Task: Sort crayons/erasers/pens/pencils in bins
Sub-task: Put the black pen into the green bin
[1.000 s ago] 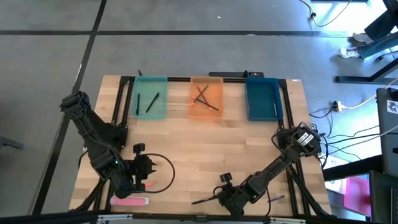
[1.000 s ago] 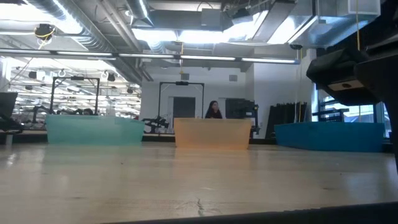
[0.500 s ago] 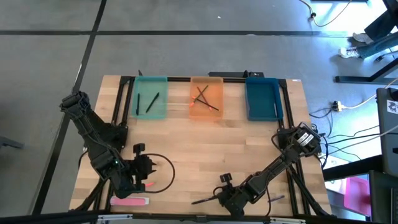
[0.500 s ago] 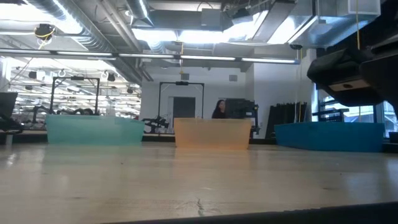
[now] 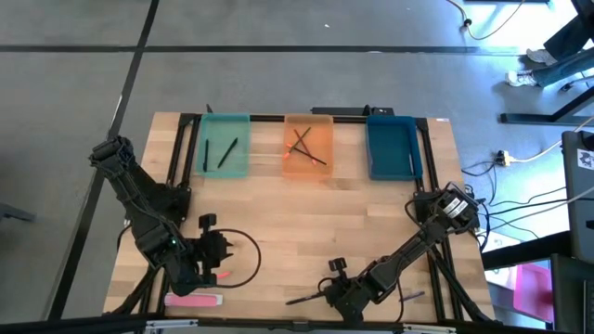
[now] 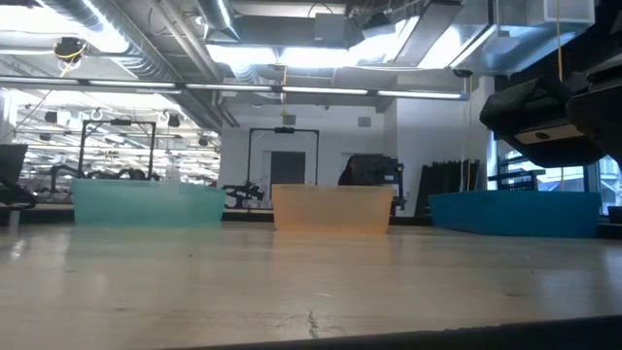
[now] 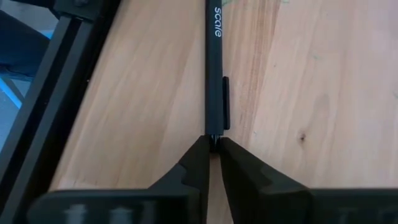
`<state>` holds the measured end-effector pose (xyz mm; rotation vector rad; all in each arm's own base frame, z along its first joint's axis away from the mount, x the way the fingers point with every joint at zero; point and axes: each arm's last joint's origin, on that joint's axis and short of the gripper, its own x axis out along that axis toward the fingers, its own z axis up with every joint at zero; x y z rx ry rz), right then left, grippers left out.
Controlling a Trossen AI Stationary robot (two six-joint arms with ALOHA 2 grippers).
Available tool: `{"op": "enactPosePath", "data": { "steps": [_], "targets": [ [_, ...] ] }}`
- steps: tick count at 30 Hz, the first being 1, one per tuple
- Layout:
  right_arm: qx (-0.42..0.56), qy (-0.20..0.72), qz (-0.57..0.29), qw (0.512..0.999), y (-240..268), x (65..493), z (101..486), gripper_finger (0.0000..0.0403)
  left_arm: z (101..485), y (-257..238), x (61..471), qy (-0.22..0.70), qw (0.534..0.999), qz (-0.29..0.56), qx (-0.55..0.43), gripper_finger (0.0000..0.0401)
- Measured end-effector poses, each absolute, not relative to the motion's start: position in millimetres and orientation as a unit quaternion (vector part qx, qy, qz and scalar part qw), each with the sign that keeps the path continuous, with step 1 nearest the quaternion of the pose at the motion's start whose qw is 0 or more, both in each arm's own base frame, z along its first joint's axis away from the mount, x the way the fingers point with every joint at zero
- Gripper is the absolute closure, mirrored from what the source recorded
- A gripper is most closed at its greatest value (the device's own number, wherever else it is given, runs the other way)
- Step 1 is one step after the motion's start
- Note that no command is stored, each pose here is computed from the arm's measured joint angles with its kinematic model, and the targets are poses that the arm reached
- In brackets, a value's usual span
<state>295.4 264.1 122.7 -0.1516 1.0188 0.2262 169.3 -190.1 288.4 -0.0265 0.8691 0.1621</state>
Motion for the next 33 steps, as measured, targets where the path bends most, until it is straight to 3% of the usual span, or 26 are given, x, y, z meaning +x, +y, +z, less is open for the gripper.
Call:
{"op": "enactPosePath", "data": {
  "steps": [33],
  "targets": [
    [-0.05,0.466,0.083,0.879,257.4,305.8,124.5,0.0386,288.5,-190.1,169.3,0.42,0.904,0.078,-0.013,0.0307]
  ]
}}
